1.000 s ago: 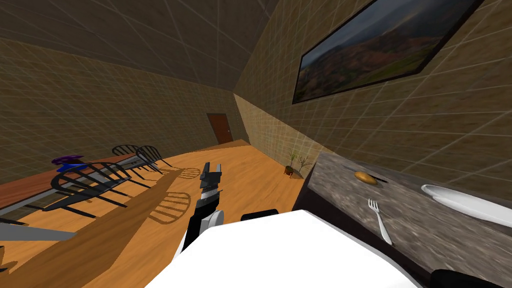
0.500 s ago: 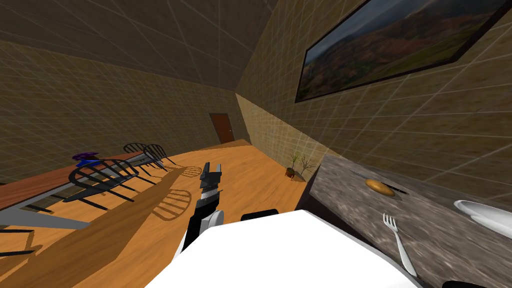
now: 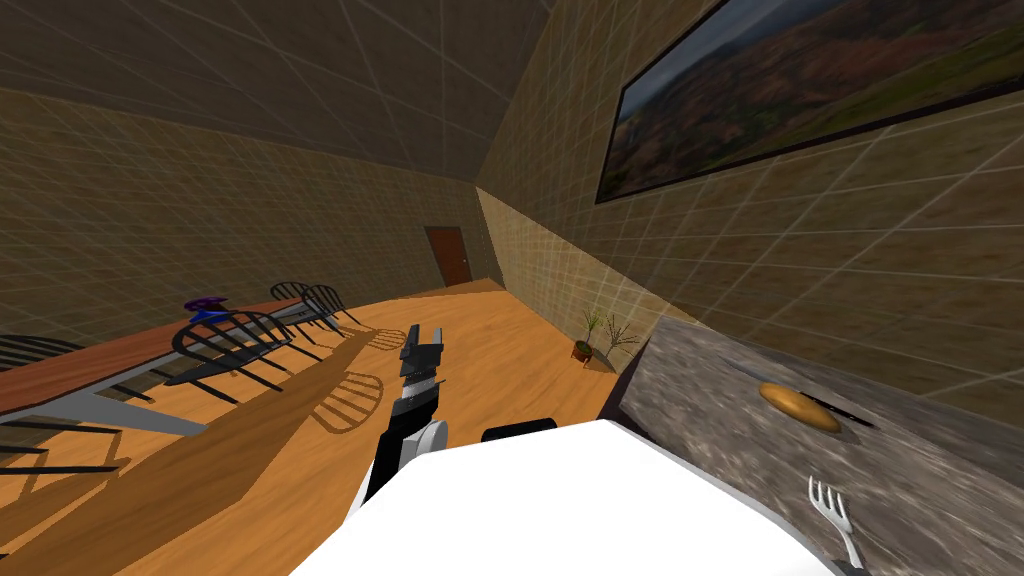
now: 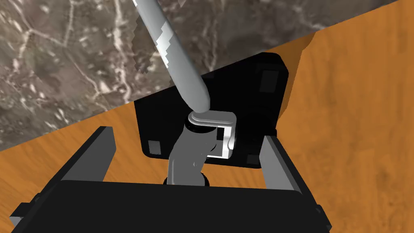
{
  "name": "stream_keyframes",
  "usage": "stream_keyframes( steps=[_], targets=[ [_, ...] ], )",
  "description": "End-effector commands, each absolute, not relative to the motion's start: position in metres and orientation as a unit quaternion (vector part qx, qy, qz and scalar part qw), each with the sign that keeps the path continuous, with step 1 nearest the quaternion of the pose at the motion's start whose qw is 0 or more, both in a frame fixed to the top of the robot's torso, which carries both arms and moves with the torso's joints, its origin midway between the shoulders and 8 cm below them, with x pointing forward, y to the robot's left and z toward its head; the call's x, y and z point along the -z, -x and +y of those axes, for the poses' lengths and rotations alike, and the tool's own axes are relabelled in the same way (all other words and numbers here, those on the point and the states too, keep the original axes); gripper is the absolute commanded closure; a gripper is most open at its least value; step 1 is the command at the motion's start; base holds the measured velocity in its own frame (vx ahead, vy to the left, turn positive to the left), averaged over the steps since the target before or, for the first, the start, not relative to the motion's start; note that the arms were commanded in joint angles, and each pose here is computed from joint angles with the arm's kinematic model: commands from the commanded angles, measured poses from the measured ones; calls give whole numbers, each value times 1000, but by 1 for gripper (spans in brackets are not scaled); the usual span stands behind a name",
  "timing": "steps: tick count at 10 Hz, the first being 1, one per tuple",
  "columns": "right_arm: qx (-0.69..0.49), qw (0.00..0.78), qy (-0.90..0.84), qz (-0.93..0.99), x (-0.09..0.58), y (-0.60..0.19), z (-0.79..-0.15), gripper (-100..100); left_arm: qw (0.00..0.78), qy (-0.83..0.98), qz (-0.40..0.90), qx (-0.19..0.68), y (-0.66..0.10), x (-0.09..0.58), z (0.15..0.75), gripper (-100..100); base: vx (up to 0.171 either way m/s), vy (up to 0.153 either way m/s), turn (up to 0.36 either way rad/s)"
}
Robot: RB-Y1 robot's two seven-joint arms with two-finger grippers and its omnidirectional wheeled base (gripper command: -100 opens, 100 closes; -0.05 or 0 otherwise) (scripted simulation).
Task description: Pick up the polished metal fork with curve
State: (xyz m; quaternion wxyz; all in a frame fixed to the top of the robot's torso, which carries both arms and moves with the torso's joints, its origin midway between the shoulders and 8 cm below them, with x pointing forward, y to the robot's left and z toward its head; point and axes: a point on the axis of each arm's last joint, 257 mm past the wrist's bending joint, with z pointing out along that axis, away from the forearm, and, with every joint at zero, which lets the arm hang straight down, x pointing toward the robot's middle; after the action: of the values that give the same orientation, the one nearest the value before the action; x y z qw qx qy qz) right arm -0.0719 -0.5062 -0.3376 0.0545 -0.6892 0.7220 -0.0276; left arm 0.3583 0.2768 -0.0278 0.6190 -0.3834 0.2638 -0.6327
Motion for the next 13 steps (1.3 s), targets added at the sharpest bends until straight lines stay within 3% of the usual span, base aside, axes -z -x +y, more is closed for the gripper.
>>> stream_keyframes(
  steps=[1, 6, 7, 8, 13],
  targets=[
    [26, 34, 710, 703, 335, 77, -517, -100, 619, 383, 264, 633, -358, 28, 277, 0, 36, -123, 44],
    [25, -1, 750, 661, 331, 77, -541, -100, 619, 383, 264, 633, -358, 28, 277, 0, 63, -169, 72],
    [25, -1, 751, 660, 331, 77, -542, 0, 619, 383, 264, 633, -358, 28, 277, 0, 6, -17, 2],
    [26, -1, 749, 662, 336, 77, -544, -100, 619, 383, 264, 633, -358, 28, 277, 0, -1, -2, 32],
    [26, -3, 745, 666, 350, 80, -548, -100, 619, 383, 264, 633, -358, 28, 277, 0, -7, 13, 25]
  ],
)
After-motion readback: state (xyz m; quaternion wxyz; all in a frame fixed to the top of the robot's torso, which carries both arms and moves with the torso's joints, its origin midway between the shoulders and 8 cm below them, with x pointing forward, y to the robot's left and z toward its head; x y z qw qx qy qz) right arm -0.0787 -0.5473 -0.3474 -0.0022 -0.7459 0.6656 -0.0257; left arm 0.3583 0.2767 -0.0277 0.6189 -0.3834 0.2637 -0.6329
